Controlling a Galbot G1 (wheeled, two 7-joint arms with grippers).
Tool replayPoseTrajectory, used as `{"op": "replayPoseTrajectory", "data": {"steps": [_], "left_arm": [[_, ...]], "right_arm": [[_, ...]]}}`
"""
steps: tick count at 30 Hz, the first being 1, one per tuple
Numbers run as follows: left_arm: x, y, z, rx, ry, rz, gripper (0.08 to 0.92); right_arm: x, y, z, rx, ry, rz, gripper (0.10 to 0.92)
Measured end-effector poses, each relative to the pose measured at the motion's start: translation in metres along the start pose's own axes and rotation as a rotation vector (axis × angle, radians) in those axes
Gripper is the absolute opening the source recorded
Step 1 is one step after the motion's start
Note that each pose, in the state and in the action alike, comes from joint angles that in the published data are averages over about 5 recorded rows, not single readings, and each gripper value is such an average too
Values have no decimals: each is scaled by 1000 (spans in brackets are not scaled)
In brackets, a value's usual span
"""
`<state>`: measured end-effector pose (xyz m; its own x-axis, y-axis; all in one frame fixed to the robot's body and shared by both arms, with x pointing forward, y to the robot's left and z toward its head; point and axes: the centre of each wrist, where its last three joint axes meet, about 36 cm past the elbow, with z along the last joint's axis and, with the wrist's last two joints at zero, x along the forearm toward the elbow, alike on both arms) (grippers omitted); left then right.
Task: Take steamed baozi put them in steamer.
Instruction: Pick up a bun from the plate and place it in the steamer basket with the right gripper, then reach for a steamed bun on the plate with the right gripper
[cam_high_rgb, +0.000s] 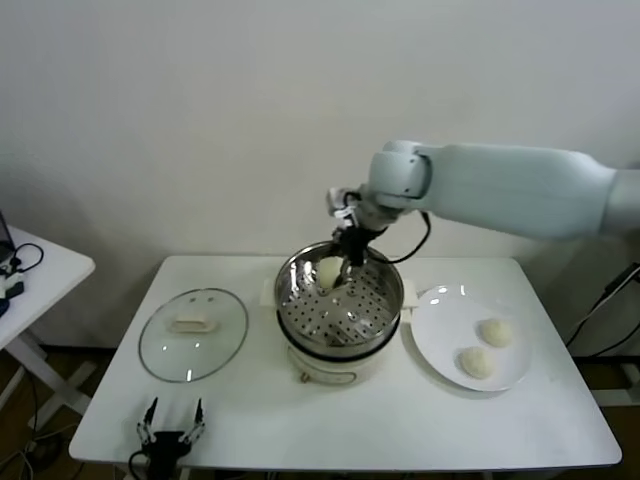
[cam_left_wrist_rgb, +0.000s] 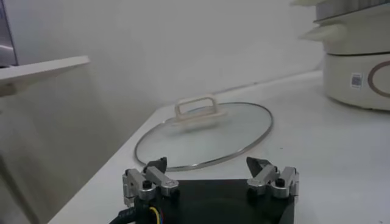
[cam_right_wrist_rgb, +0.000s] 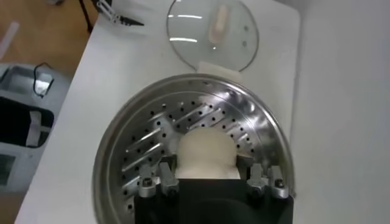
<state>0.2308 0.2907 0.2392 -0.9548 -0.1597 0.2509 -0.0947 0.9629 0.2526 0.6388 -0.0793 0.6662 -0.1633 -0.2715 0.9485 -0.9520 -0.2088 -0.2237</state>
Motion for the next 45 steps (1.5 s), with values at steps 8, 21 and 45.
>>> {"op": "replayPoseTrajectory", "data": {"steps": [8, 21, 45], "left_arm": [[1, 0, 2, -3, 2, 0, 823], [0, 2, 3, -8, -3, -3, 823], [4, 1, 1, -7, -9, -7, 823]], "right_arm": [[-48, 1, -18, 45, 52, -4, 659], [-85, -2, -32, 73, 76, 14, 684], [-3, -21, 38, 62, 77, -1, 823]]}}
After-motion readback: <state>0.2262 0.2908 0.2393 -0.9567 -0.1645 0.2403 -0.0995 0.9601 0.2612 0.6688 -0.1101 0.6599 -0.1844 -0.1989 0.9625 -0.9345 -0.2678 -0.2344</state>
